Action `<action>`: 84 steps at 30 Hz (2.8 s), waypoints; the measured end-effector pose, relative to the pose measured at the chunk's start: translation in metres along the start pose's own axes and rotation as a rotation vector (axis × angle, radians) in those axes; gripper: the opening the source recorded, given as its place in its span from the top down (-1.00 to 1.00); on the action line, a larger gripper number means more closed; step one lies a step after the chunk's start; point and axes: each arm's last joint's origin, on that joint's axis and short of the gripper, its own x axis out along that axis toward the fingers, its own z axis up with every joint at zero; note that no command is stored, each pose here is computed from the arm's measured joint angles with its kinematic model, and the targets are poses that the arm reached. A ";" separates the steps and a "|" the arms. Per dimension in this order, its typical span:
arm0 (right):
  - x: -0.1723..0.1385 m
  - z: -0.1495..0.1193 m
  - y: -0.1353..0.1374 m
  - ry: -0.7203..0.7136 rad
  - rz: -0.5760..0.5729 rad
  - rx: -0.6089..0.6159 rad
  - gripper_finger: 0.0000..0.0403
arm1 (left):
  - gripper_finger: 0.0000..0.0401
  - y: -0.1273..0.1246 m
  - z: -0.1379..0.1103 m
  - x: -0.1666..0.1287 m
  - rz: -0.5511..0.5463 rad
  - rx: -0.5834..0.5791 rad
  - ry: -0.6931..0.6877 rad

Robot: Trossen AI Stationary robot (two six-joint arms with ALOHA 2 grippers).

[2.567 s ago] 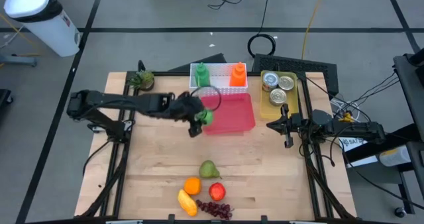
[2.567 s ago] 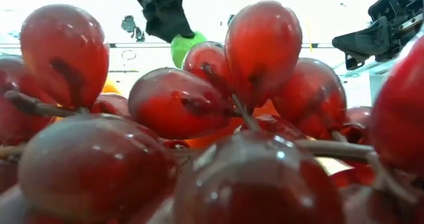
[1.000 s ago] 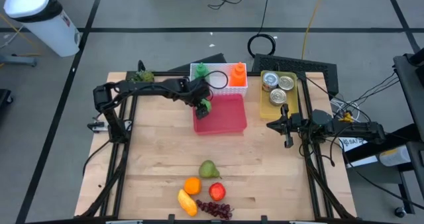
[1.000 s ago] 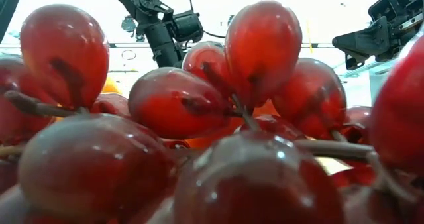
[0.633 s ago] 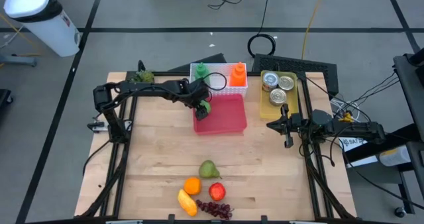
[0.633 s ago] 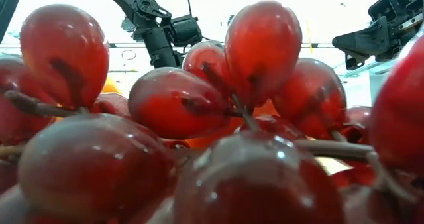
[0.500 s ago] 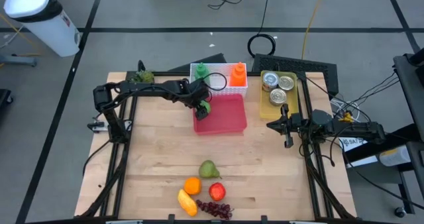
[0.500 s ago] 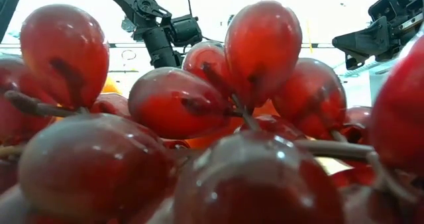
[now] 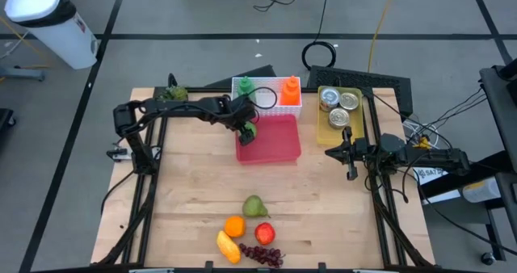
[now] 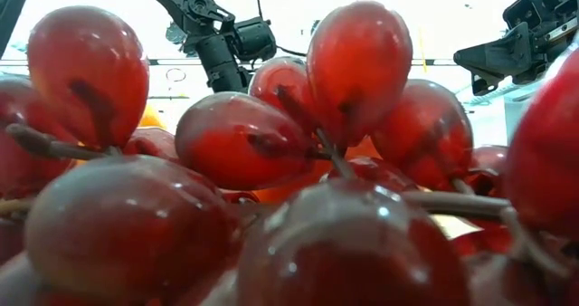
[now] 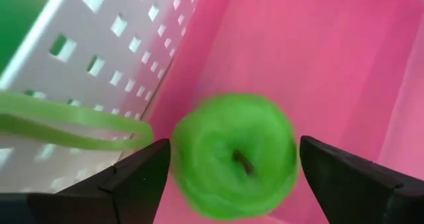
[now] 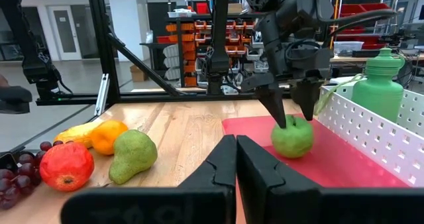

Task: Pick & Place Food Item
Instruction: Put the green apple into the red bin, then put the green pear into the red bin

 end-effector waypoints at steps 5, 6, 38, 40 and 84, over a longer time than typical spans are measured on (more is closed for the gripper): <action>0.000 0.000 0.000 0.000 0.000 0.000 1.00 | -0.72 0.000 0.000 -0.002 0.000 0.000 0.000; 0.000 0.000 0.000 -0.001 0.000 0.000 1.00 | -0.72 0.000 0.000 -0.002 0.000 0.002 0.003; 0.000 0.000 0.000 -0.002 0.000 0.000 1.00 | -0.72 -0.143 -0.038 -0.104 -0.333 0.244 -0.172; 0.000 0.000 0.000 -0.001 0.000 0.000 1.00 | -0.72 -0.156 -0.041 -0.101 -0.362 0.273 -0.185; 0.000 0.000 0.000 -0.001 -0.001 0.000 1.00 | -0.72 -0.223 -0.088 -0.002 -0.381 0.539 0.026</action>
